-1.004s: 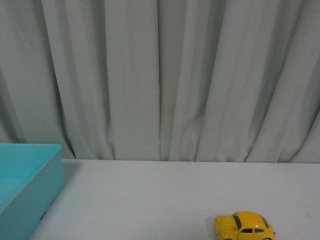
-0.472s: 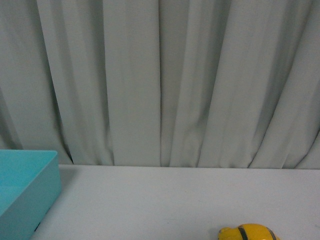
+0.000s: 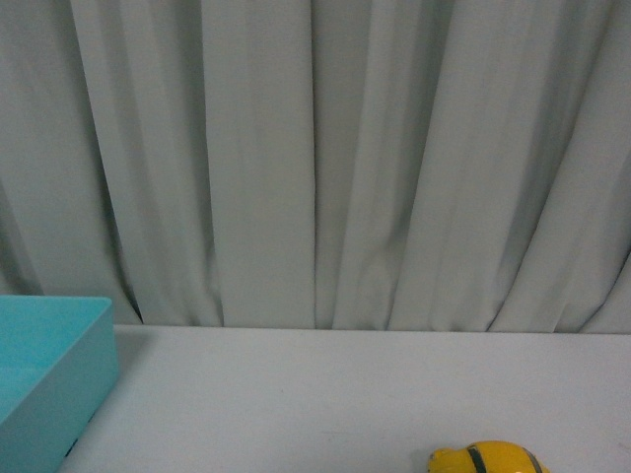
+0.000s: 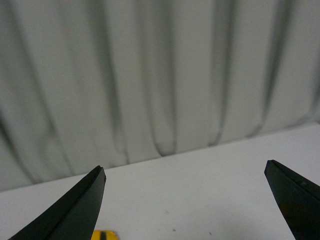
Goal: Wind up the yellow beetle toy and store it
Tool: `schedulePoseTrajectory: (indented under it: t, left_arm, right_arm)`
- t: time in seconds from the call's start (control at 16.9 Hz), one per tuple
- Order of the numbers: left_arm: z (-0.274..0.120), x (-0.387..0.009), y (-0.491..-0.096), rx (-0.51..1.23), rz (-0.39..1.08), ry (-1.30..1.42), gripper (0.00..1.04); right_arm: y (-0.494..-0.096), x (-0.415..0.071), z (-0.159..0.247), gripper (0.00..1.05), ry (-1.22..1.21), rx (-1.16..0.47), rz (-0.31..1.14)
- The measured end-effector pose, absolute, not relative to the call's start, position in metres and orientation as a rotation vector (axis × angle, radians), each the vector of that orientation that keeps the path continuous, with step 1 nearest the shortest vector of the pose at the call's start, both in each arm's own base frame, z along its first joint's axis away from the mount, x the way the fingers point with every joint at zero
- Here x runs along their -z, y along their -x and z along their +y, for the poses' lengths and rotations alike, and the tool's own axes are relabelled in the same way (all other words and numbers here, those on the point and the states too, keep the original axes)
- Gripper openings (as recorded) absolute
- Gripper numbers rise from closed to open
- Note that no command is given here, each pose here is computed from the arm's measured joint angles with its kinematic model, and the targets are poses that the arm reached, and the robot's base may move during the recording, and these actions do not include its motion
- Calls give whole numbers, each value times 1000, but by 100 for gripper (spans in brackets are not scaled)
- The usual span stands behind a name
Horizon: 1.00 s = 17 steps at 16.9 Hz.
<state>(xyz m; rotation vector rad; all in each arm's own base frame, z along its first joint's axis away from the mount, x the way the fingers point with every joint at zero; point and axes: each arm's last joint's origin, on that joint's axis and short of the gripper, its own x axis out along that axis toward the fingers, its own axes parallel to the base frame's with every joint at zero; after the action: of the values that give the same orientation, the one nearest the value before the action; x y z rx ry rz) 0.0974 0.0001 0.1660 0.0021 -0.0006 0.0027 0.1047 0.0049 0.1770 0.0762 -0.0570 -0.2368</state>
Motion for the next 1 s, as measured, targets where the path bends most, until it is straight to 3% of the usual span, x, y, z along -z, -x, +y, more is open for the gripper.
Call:
schedulePoseTrajectory:
  t: [0.18, 0.24, 0.3, 0.59, 0.71, 0.83, 1.0]
  left_arm:
    - [0, -166, -97, -2, -2, -3, 98]
    - [0, -166, -97, -2, -1, -3, 98]
    - [0, -166, -97, 0, -1, -3, 98]
    - [0, -166, -97, -1, 0, -2, 98]
    - [0, -166, -97, 0, 0, -2, 98]
    - [0, -166, -97, 0, 0, -2, 98]
    - [0, -166, -97, -1, 0, -2, 98]
  right_arm:
    - [-117, -178, -2, 98, -109, 724, -76]
    - [-124, -186, -9, 98, -123, 839, -121]
    - [-134, -198, -14, 98, -122, 825, -155]
    - [-197, -239, -45, 98, -16, 608, -185]
    - [-238, -253, -54, 98, 65, 417, -157]
    - [-291, -255, -56, 98, 221, 117, -34]
    - [-327, -246, -58, 98, 346, -80, 76]
